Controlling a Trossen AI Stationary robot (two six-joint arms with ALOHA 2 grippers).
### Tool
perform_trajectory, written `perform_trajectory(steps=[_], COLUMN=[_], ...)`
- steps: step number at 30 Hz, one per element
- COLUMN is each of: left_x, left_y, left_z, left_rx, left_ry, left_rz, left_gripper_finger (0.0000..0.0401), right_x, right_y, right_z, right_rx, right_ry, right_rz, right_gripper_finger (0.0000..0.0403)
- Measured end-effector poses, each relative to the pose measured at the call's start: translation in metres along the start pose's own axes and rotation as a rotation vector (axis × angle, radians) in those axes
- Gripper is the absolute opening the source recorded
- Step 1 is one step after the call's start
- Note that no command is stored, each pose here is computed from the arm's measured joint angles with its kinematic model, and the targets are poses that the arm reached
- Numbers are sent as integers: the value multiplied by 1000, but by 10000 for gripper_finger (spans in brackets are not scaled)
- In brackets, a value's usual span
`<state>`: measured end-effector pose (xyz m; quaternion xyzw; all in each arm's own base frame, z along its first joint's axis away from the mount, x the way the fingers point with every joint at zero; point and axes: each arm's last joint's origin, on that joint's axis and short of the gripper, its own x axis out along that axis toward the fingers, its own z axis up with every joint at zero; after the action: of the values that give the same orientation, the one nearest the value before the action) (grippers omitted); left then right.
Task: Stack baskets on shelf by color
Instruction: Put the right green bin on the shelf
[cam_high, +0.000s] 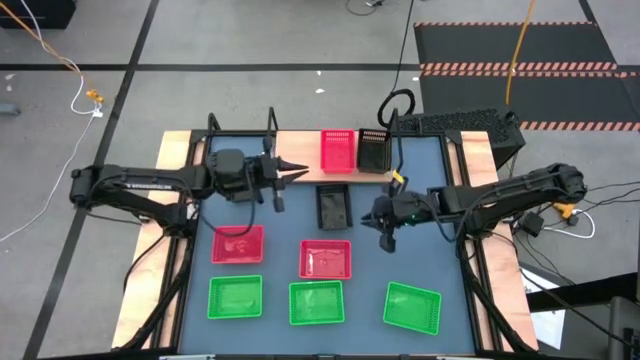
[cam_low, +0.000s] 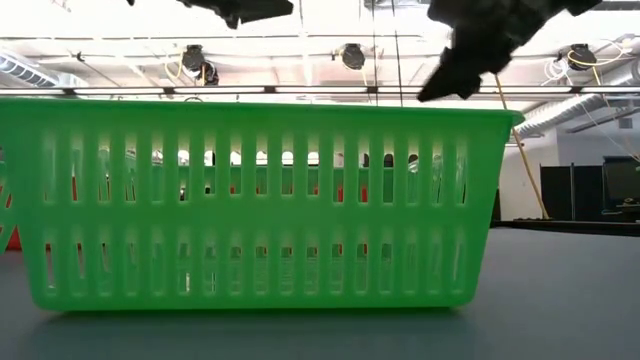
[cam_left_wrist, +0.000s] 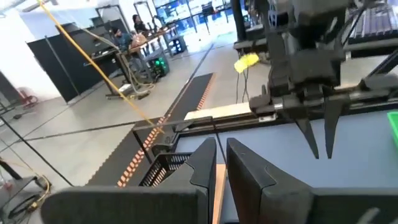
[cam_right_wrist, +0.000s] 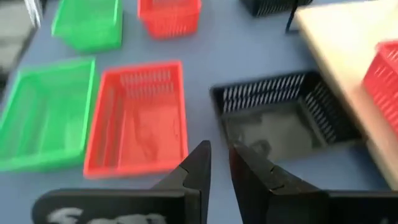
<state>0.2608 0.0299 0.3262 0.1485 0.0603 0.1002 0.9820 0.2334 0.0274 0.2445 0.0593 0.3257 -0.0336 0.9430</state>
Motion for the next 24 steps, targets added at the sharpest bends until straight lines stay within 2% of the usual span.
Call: perform_trajectory(steps=[6, 9, 11, 18, 24], left_x=[-19, -23, -26, -23, -14], left_y=[0, -1, 0, 0, 10], left_z=[7, 9, 11, 12, 9], left_rx=[2, 2, 1, 16, 84], left_ry=[13, 7, 0, -19, -43], left_rz=[-23, -29, -26, -18, 38], left_gripper_finger=[42, 42, 42, 42, 42], right_x=[-5, -8, -11, -23, -36], right_y=[20, 34, 39, 47, 57], right_z=[-22, -25, -26, -30, -49], right_rx=[-160, -119, -14, 459, 746], right_ry=[167, 165, 162, 304, 483], right_rz=[52, 84, 50, -73, -144], right_gripper_finger=[54, 51, 47, 44, 59])
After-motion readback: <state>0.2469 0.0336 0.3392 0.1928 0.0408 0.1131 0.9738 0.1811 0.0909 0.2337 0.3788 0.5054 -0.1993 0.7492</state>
